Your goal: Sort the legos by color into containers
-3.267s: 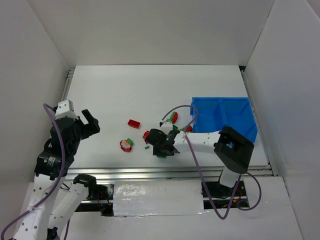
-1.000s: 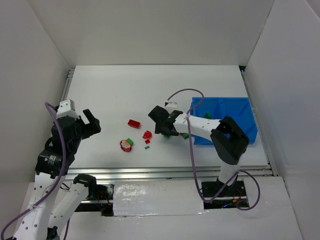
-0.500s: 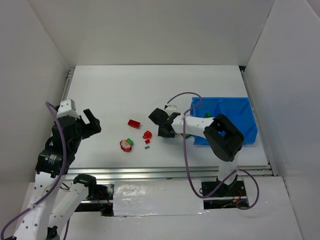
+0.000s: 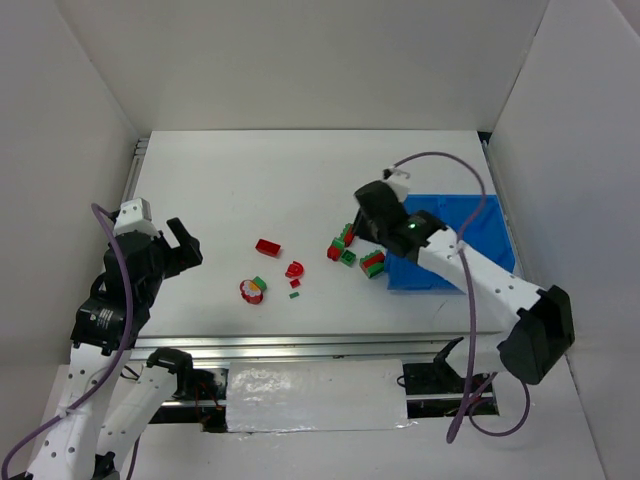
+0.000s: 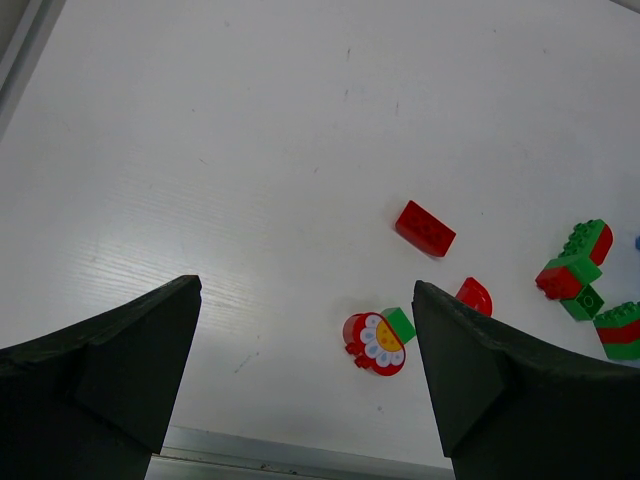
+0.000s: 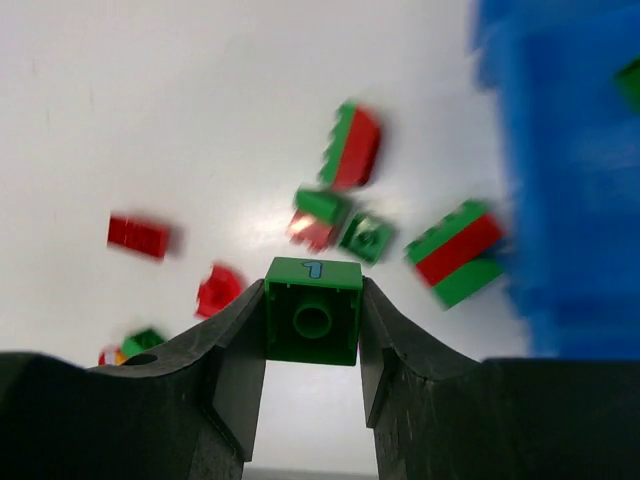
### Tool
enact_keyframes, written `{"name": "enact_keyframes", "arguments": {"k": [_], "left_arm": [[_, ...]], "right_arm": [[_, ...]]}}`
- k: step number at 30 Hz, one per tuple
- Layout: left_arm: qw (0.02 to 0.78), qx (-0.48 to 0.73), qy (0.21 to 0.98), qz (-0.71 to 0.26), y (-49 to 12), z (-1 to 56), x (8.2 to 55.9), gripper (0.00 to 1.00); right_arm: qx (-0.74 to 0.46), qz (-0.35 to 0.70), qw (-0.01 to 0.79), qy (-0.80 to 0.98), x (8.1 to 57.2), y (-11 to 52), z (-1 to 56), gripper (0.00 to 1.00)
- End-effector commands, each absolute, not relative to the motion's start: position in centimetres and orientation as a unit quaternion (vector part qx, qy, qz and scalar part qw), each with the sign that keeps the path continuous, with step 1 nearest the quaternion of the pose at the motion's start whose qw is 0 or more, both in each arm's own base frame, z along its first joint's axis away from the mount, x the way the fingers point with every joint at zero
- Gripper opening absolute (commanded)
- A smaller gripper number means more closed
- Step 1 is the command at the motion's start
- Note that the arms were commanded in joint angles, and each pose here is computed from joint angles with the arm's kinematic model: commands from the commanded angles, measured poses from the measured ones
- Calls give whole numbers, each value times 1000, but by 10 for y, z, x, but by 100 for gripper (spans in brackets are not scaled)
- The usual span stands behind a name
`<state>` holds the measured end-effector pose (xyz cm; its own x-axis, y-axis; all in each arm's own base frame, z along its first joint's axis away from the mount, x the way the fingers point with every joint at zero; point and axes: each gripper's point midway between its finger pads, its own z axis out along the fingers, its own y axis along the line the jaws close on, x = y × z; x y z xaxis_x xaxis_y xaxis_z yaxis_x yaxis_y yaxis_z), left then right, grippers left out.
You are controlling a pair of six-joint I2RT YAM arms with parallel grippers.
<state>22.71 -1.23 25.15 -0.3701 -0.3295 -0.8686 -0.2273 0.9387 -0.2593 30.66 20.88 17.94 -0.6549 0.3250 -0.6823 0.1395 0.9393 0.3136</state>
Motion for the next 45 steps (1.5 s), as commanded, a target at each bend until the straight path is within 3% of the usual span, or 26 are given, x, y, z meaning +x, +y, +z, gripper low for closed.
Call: {"name": "enact_keyframes", "arguments": {"k": [1, 6, 9, 12, 15, 22, 26, 29, 33, 37, 45], "left_arm": [[555, -163, 814, -52, -13, 264, 233, 99], [558, -163, 812, -52, -12, 266, 232, 99], [556, -163, 813, -52, -12, 265, 232, 100], [556, -163, 813, -52, -12, 265, 232, 99], [556, -162, 813, -53, -13, 264, 233, 100], [556, -160, 814, -53, -13, 265, 233, 100], [555, -161, 814, -53, -13, 264, 233, 100], [554, -157, 816, -54, -14, 263, 234, 100], [553, -157, 817, -55, -15, 263, 234, 99], [554, -157, 816, -56, -15, 263, 233, 99], [554, -149, 817, -62, -18, 264, 234, 99]], "right_arm": [[184, 45, 410, 892, 331, 127, 185, 28], [237, -1, 413, 879, 354, 63, 188, 35], [248, -17, 403, 881, 365, 47, 184, 49], [253, -28, 391, 885, 370, 41, 178, 80], [248, -16, 388, 887, 373, 46, 179, 89], [163, 51, 406, 898, 357, 123, 200, 86], [19, 104, 391, 914, 344, 190, 192, 71], [-125, 120, 348, 921, 334, 211, 162, 70], [-214, 108, 316, 918, 329, 214, 136, 73], [-255, 125, 270, 920, 324, 224, 116, 80], [-302, 93, 222, 922, 329, 220, 74, 81]]}}
